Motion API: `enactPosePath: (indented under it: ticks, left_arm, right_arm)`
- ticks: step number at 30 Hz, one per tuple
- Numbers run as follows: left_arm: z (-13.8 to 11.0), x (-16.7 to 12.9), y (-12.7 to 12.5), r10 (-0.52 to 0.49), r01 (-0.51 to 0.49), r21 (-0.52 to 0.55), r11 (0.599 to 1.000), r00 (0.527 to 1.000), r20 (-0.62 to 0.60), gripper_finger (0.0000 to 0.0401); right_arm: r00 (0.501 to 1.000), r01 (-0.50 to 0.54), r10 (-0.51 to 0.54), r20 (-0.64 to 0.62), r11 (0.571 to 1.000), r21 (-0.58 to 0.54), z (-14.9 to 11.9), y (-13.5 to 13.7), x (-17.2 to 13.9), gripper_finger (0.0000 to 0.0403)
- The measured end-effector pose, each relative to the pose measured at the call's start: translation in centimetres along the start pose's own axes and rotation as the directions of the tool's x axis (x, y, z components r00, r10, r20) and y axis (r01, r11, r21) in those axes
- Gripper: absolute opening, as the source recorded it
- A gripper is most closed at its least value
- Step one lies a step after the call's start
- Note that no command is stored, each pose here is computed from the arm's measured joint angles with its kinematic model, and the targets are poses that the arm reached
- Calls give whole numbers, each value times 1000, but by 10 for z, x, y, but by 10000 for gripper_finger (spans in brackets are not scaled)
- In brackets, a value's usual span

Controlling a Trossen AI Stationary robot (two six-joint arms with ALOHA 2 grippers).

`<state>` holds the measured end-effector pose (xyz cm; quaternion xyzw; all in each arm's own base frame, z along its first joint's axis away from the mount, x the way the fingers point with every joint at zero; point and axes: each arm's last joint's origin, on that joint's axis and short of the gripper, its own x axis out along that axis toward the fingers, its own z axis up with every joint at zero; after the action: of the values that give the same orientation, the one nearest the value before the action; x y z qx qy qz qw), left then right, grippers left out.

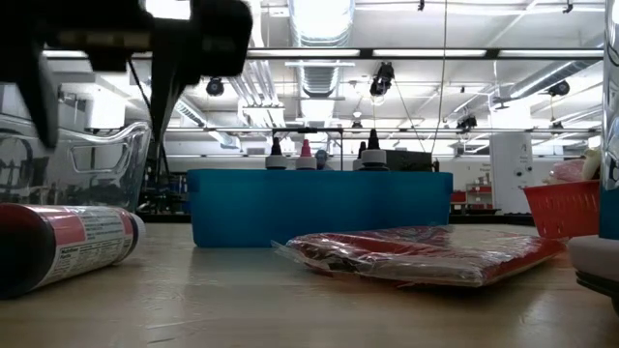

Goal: Pick & Place Food Item
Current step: Put the pink food coloring bottle into the blue bin

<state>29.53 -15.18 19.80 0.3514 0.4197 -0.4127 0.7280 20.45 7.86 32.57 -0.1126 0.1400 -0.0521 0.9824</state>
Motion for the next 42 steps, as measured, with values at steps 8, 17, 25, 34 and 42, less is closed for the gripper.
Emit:
enactPosePath:
  ticks: [8, 17, 25, 34, 42]
  left_arm:
    - [-9, 27, -2, -90, 88, -24, 996, 990, -109, 243]
    - [-10, 32, -2, -97, 96, -14, 995, 988, -117, 243]
    - [-12, 38, -1, -96, 96, -1, 995, 988, -123, 243]
    - [-14, 49, -1, -124, 124, -7, 992, 983, -136, 243]
    - [-16, 54, -1, -111, 111, -8, 994, 982, -151, 235]
  right_arm:
    - [1000, -2, 2, -1, 1000, -4, 0, 0, 0, 235]
    - [1000, -4, 4, -1, 1000, -4, 0, 0, 0, 235]
    - [1000, -4, 4, 0, 1000, -4, 0, 0, 0, 235]
    - [1000, -3, 3, 2, 1000, -10, 0, 0, 0, 235]
    - [1000, -3, 3, 6, 1000, -8, 1, 0, -1, 235]
